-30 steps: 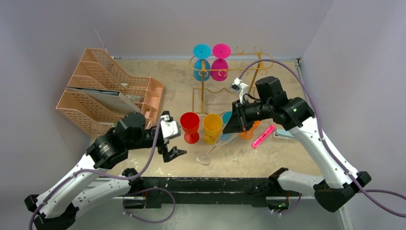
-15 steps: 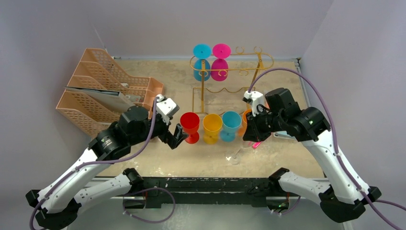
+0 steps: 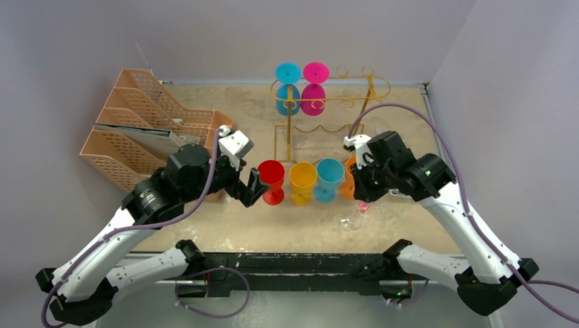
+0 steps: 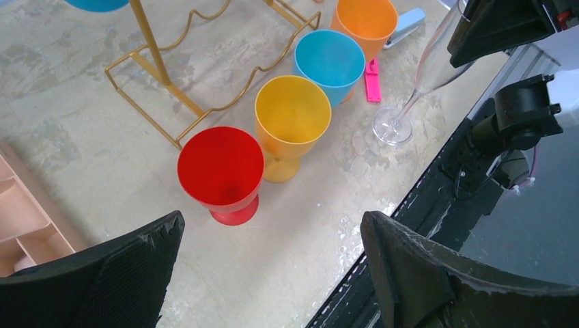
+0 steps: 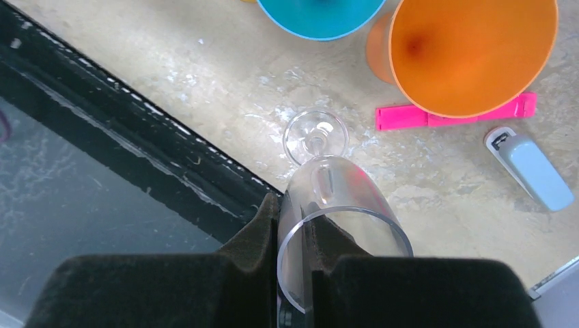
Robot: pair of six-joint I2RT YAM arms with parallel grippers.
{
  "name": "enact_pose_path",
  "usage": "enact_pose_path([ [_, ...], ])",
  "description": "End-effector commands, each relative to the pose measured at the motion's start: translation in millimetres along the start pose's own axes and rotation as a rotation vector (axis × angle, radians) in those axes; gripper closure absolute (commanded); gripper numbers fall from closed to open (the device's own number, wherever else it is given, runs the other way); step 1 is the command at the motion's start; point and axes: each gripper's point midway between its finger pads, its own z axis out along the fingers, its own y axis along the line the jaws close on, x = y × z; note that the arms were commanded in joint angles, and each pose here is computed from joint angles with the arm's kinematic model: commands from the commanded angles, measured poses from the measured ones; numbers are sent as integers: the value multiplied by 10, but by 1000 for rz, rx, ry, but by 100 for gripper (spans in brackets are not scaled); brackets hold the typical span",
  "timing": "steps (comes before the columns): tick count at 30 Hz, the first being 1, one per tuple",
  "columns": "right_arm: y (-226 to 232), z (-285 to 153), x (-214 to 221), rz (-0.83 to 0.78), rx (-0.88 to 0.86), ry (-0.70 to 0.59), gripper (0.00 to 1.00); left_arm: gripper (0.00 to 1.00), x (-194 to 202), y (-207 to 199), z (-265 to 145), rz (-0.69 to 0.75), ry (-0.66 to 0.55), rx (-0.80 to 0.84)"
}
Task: Take the wine glass off the wine glass rack
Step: Place the wine glass at the center of the board.
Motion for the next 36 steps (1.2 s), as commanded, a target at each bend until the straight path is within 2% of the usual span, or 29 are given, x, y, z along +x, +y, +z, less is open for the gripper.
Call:
enact_pose_path([
  [1, -79, 123, -65, -18, 66, -35, 100, 0, -76, 42, 1, 0, 9, -27],
  [8, -75, 242, -149, -24, 93, -94, 100, 0, -111, 175, 27, -29, 16, -112],
  [14, -35, 384, -236, -41, 104, -127, 100, 0, -39, 323, 85, -56, 68, -175],
  [21, -48, 532, -86, -91, 115, -80, 100, 0, 67, 644, 190, -185, 99, -217],
  [27, 7, 602, 19, -104, 72, -63, 100, 0, 113, 651, 267, -184, 118, -202],
  [31, 64, 636, 71, -108, 39, -22, 88, 0, 126, 679, 223, -161, 105, -216],
  [36, 77, 592, -13, -108, 38, -58, 77, 0, 99, 749, 24, -107, 74, -271],
])
